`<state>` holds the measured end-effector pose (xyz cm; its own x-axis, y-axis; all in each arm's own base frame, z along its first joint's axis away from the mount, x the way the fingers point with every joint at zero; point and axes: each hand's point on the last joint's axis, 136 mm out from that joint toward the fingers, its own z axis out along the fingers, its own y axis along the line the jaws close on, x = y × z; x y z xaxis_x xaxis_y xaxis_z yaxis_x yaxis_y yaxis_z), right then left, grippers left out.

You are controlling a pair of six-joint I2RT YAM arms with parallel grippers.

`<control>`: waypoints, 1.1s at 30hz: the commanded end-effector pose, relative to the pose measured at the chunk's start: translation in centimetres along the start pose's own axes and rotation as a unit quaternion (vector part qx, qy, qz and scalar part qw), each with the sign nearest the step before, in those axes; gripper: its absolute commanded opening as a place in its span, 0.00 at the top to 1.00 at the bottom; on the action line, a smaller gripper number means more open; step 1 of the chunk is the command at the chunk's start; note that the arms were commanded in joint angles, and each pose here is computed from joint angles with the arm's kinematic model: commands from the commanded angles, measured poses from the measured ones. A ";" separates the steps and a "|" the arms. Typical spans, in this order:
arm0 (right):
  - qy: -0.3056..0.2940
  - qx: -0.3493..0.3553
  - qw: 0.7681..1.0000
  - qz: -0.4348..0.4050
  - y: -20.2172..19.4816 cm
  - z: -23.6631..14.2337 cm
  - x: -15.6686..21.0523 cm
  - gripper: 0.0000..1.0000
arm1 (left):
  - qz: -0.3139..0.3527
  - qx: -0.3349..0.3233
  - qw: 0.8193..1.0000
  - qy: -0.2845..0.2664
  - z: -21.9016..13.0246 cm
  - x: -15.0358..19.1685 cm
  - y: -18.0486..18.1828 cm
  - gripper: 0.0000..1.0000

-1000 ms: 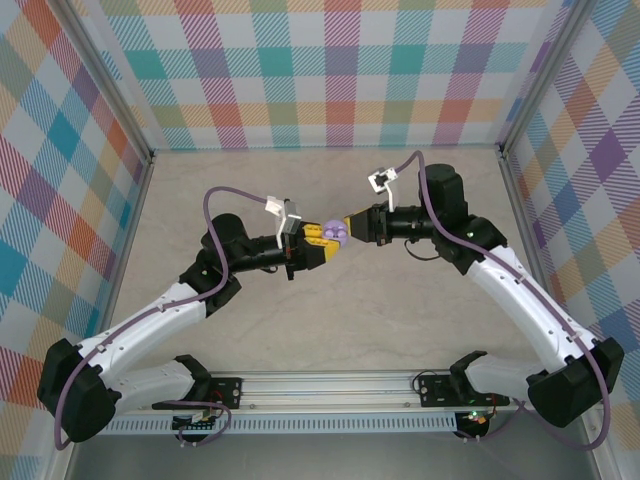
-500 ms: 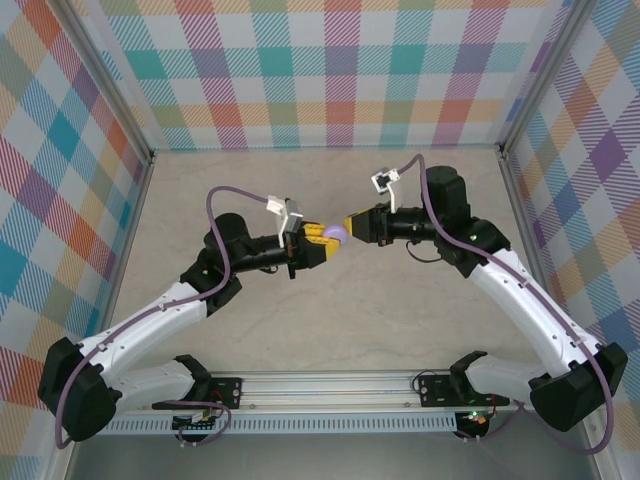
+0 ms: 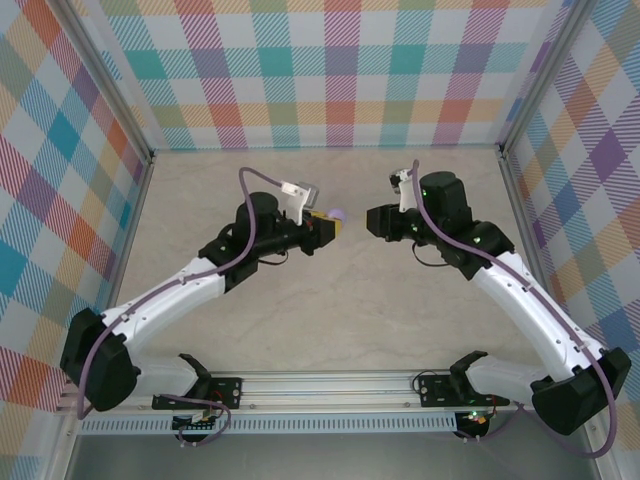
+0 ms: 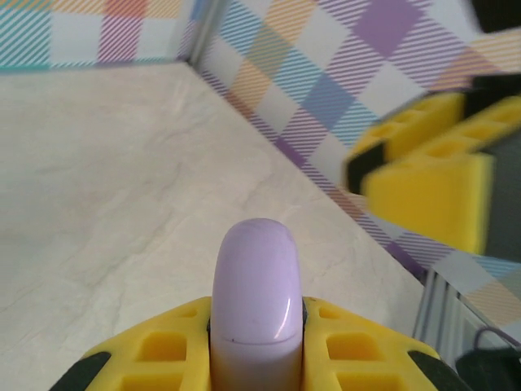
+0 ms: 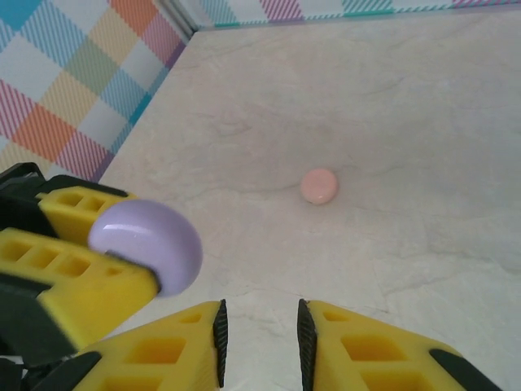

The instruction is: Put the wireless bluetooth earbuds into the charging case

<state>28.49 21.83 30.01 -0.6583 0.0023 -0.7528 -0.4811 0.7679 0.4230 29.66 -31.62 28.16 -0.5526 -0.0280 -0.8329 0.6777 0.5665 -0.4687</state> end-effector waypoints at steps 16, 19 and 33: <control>0.003 0.041 0.999 -0.016 -1.5 -0.9 1.3 0.69 | -0.196 -0.158 0.939 0.236 8.7 9.3 10.3 0.94; 0.006 0.043 0.999 -0.016 -1.6 -0.9 1.5 0.69 | -0.206 -0.152 0.933 0.254 9.8 10.8 10.9 0.94; 0.015 0.048 0.999 -0.017 -1.9 -0.6 1.9 0.69 | -0.247 -0.153 0.913 0.286 12.3 14.5 13.7 0.94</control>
<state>28.07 20.17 28.40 -0.6648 -0.0202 -0.7468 -0.4381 0.8203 0.3678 36.23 -33.95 5.70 -0.9727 0.0647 -0.2227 0.1784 0.8223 -0.5404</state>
